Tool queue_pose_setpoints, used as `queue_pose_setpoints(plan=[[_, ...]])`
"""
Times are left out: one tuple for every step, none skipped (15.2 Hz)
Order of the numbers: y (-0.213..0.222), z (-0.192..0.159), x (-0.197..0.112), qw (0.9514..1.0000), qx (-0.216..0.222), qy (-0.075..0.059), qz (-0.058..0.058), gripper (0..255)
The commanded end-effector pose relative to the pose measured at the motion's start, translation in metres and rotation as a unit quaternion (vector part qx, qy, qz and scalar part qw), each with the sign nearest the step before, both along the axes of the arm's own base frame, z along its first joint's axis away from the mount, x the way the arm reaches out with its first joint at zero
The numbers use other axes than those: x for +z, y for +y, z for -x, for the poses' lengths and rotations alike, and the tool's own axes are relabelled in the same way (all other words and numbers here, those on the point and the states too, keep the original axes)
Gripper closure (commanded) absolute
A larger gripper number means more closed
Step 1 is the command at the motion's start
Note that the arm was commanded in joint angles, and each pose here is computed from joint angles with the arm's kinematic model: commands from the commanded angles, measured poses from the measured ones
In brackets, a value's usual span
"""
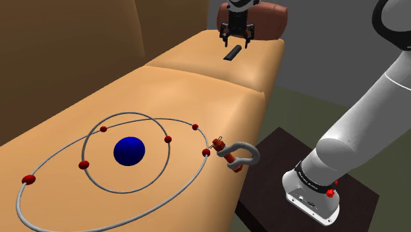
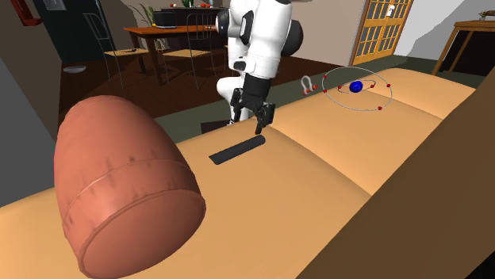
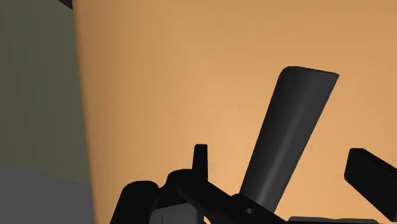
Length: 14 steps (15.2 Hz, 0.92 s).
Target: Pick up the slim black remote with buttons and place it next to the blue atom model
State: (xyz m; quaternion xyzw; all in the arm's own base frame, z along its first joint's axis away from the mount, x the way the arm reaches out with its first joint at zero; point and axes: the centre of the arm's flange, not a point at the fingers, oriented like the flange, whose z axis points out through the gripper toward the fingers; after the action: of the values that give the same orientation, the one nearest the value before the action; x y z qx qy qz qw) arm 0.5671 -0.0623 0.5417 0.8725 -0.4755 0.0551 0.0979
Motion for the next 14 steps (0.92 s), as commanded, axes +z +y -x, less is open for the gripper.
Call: queue_pose_setpoints(plan=[[-0.015,-0.024,-0.006,0.9992,-0.038,-0.005,0.007,0],[-0.023,-0.035,-0.008,0.9983,-0.056,-0.008,0.011,0],[-0.031,-0.045,-0.010,0.9971,-0.075,-0.010,0.014,0],[-0.031,-0.046,-0.010,0.9970,-0.075,-0.010,0.014,0],[-0.032,-0.045,-0.015,0.9970,-0.075,-0.010,0.014,0],[-0.034,-0.045,-0.020,0.9970,-0.075,-0.010,0.014,0],[-0.035,-0.045,-0.025,0.9970,-0.075,-0.010,0.014,0],[-0.036,-0.045,-0.031,0.9970,-0.075,-0.010,0.014,0],[-0.038,-0.045,-0.036,0.9970,-0.075,-0.010,0.014,0],[-0.039,-0.045,-0.041,0.9970,-0.075,-0.010,0.014,0],[-0.041,-0.045,-0.049,0.9970,-0.075,-0.010,0.014,0],[-0.041,-0.045,-0.049,0.9970,-0.075,-0.010,0.014,0],[-0.041,-0.045,-0.049,0.9970,-0.075,-0.010,0.014,0],[-0.041,-0.045,-0.049,0.9970,-0.075,-0.010,0.014,0]])
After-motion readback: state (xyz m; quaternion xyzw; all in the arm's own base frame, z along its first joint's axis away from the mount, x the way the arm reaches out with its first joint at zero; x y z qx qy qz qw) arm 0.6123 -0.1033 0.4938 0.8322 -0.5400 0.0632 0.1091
